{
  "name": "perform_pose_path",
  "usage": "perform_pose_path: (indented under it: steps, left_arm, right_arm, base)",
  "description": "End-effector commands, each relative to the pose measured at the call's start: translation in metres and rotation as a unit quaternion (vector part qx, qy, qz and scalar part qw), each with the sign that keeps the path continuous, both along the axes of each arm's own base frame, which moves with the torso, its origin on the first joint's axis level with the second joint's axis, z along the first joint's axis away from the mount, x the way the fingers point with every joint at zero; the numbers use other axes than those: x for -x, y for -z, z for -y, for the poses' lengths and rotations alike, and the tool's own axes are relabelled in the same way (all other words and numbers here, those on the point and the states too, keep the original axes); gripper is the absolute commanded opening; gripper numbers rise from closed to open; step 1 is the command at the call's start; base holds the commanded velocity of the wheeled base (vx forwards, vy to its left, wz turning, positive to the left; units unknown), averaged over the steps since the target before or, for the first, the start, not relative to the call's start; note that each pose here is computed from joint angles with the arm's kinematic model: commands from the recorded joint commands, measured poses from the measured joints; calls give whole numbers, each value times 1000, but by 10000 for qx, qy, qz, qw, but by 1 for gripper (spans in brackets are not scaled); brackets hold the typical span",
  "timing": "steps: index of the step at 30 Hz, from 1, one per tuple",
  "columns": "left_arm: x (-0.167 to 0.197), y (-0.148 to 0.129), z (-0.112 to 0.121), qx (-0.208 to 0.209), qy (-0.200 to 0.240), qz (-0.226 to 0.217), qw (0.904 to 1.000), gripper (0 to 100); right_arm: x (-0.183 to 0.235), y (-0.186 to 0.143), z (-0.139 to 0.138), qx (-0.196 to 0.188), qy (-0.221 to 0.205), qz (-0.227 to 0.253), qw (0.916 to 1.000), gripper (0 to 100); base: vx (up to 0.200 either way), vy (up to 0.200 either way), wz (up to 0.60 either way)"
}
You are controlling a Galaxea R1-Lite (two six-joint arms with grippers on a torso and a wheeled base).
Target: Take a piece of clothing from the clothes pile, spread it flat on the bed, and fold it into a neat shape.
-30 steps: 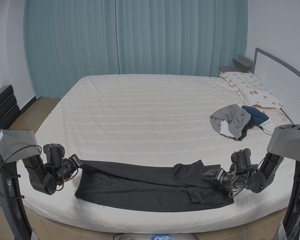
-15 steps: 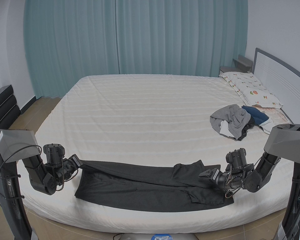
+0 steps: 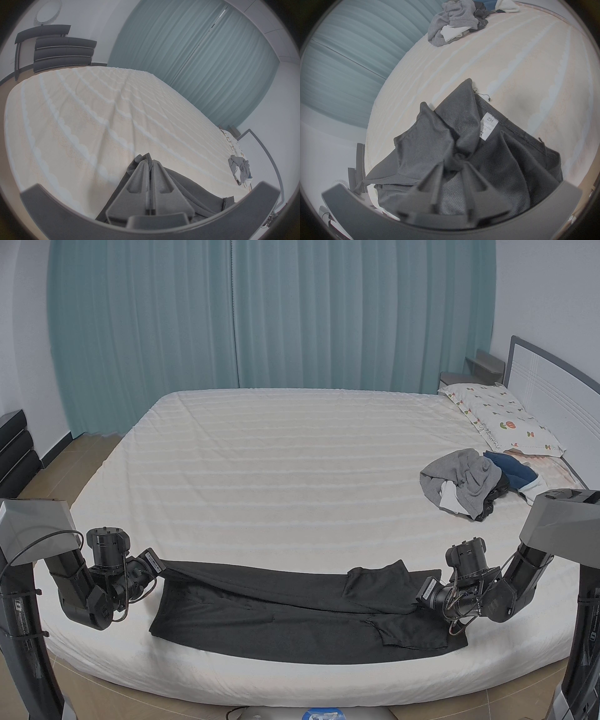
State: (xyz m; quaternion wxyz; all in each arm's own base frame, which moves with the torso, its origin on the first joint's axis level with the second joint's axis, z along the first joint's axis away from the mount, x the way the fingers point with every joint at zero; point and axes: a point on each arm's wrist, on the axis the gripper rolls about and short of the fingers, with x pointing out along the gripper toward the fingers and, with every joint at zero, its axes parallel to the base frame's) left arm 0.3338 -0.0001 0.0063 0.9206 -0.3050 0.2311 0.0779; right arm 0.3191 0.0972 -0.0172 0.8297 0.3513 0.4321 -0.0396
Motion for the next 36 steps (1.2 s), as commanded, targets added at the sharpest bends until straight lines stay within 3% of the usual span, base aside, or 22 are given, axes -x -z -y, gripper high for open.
perform_pose_path:
  steps: [1, 6, 9, 12, 19, 23, 29, 36]
  left_arm:
    - [-1, 0, 1, 2, 11, 17, 10000, 0]
    - [-18, -4, 0, 48, -226, 327, 9992, 0]
    - [-42, -4, -1, 195, -755, 912, 9928, 0]
    - [-57, 5, -2, 125, -1102, 1429, 9835, 0]
    - [-42, 18, 7, 42, -834, 1156, 9898, 0]
    - [-27, 27, 8, -292, -496, 838, 9948, 0]
    - [-5, 29, 8, -686, -133, 488, 9964, 0]
    - [20, 34, 6, -1143, 421, 43, 9925, 0]
  right_arm:
    - [-4, -4, 1, -40, 41, 128, 9999, 0]
    - [-33, -32, 13, -372, 518, 821, 9946, 0]
    - [-53, -46, 19, -667, 1071, 1484, 9809, 0]
    - [-57, -49, 22, -809, 1166, 1908, 9713, 0]
    - [-44, -37, 22, -624, 1003, 1685, 9786, 0]
    - [-31, -30, 23, -431, 872, 1488, 9841, 0]
    - [-9, -16, 25, -10, 385, 1154, 9926, 0]
    - [5, 2, 20, 351, -74, 843, 9958, 0]
  base:
    - [0, 0, 0]
    - [0, 0, 0]
    - [0, 0, 0]
    - [0, 0, 0]
    - [0, 0, 0]
    - [0, 0, 0]
    - [0, 0, 0]
    - [0, 0, 0]
